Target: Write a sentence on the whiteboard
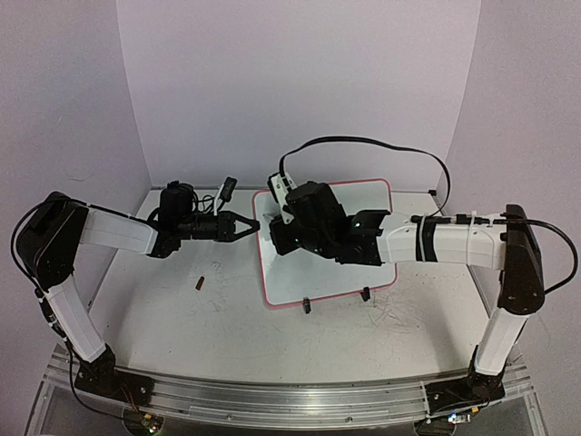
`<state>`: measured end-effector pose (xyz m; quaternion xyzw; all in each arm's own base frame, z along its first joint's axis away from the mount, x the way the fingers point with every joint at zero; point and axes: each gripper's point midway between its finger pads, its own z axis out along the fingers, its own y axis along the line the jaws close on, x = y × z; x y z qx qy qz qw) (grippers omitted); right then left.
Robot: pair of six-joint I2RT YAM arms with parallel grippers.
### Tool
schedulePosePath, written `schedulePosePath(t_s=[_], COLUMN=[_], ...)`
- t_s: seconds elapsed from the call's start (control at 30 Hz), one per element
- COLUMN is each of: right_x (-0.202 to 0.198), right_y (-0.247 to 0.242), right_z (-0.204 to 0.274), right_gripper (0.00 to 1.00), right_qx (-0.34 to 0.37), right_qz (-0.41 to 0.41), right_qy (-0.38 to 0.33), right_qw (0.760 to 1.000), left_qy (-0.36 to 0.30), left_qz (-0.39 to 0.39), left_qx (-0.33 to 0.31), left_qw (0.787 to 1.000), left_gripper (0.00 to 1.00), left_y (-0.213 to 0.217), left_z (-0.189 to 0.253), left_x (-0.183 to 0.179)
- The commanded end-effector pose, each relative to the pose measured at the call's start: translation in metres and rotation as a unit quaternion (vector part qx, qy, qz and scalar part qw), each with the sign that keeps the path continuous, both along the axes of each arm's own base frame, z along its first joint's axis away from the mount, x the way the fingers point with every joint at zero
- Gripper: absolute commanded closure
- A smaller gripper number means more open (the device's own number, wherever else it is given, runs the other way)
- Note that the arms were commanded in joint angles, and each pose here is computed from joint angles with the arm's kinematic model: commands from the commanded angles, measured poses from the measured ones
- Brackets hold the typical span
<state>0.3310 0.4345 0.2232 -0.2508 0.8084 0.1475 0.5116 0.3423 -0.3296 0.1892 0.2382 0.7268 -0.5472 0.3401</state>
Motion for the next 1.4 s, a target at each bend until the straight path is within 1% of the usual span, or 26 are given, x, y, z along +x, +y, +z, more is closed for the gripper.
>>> schedulePosePath(t_s=[0.0,1.37], right_x=[0.002,-0.018], right_y=[-0.007,-0.013], right_z=[-0.003,-0.023], right_gripper=[1.00,1.00], right_qx=[0.004,0.005], right_qz=[-0.010,-0.003], right_qy=[0.007,0.039], right_qw=[1.000,0.999], left_qy=[-0.018,-0.019], left_qz=[0.003,0.001], left_qx=[-0.009,-0.010], left_qw=[1.000,1.000], left_gripper=[1.00,1.00], left_y=[0.000,0.000], left_z=[0.023,0.025], left_x=[0.002,0.001])
